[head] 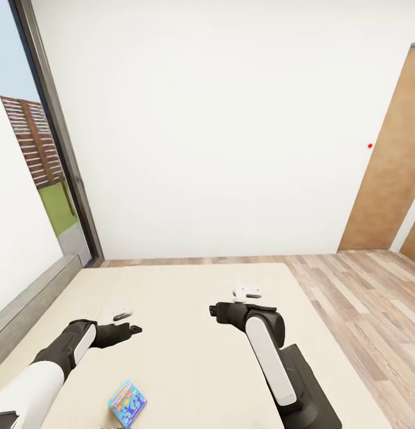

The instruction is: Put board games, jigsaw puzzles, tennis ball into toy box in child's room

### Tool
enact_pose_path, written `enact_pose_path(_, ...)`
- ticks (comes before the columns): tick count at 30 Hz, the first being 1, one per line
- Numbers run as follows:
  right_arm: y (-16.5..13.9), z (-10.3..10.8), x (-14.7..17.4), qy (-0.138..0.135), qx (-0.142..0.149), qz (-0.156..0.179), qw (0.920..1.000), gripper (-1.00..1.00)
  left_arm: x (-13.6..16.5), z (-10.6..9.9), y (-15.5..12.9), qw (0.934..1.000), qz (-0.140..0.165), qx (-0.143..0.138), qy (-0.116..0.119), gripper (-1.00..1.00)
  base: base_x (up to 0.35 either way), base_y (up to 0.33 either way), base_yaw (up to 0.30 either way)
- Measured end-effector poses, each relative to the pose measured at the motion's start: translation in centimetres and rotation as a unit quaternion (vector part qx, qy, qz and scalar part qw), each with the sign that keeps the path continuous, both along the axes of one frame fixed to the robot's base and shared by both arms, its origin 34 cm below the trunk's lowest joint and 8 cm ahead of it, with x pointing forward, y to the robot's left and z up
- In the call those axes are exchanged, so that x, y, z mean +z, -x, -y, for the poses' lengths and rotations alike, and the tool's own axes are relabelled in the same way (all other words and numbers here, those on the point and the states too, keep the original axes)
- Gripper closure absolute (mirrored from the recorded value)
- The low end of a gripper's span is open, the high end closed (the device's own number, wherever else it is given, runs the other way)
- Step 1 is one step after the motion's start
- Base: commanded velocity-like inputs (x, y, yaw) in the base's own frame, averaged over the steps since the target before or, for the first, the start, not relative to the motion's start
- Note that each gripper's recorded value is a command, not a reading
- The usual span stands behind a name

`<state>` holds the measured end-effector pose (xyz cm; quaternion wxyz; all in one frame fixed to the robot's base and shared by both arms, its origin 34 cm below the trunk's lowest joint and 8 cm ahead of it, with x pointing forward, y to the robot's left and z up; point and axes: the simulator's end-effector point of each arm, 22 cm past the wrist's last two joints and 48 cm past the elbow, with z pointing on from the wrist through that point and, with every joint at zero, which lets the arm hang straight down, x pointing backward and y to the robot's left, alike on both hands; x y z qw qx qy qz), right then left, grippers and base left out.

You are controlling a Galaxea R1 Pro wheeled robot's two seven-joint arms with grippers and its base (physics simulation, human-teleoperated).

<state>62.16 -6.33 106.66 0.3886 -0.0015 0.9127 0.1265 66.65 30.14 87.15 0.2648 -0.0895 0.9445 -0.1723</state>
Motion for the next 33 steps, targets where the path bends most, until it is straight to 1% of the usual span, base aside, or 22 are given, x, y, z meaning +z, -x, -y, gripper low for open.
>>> enact_pose_path(13, -0.1, -0.1, -1.1, 0.0, 0.002, -0.011, 0.9999, -1.0, -1.0, -1.6, 0.3, 0.9999, -0.009, 0.007, -0.006, -1.0, 0.0, 0.0, 0.0)
enact_pose_path(16, 0.0, -0.3, -1.3, -0.005, 0.004, -0.016, 0.9999, -1.0, -1.2, -1.7, 0.3, 0.9999, -0.011, 0.008, -0.007, -1.0, 0.0, 0.0, 0.0)
enact_pose_path(20, 0.2, -1.1, -1.6, -0.026, 0.012, -0.027, 0.9992, -1.0, -1.1, -1.7, 0.0, 0.9999, -0.008, 0.006, -0.009, -1.0, 0.0, 0.0, 0.0)
enact_pose_path(21, 0.3, -1.3, -1.7, -0.037, 0.013, -0.032, 0.9987, -1.0, -1.1, -1.7, -0.1, 0.9999, -0.007, 0.006, -0.009, -1.0, 0.0, 0.0, 0.0)
enact_pose_path(24, 0.2, -1.2, -1.9, -0.053, 0.009, -0.04, 0.9977, -1.0, -1.2, -1.7, -0.1, 0.9999, -0.008, 0.005, -0.01, -1.0, 0.0, 0.0, 0.0)
enact_pose_path(25, 0.1, -0.8, -2.0, -0.062, 0.004, -0.044, 0.9971, -1.0, -1.3, -1.7, -0.1, 0.9999, -0.008, 0.005, -0.01, -1.0, 0.0, 0.0, 0.0)
enact_pose_path(30, -0.2, 0.2, -2.4, -0.076, -0.011, -0.054, 0.9956, -1.0, -1.4, -1.7, -0.1, 0.9999, -0.009, 0.005, -0.011, -1.0, 0.0, 0.0, 0.0)
enact_pose_path(33, -0.2, 0.4, -2.4, -0.079, -0.014, -0.055, 0.9952, -1.0, -1.4, -1.6, -0.1, 0.9999, -0.009, 0.004, -0.011, -1.0, 0.0, 0.0, 0.0)
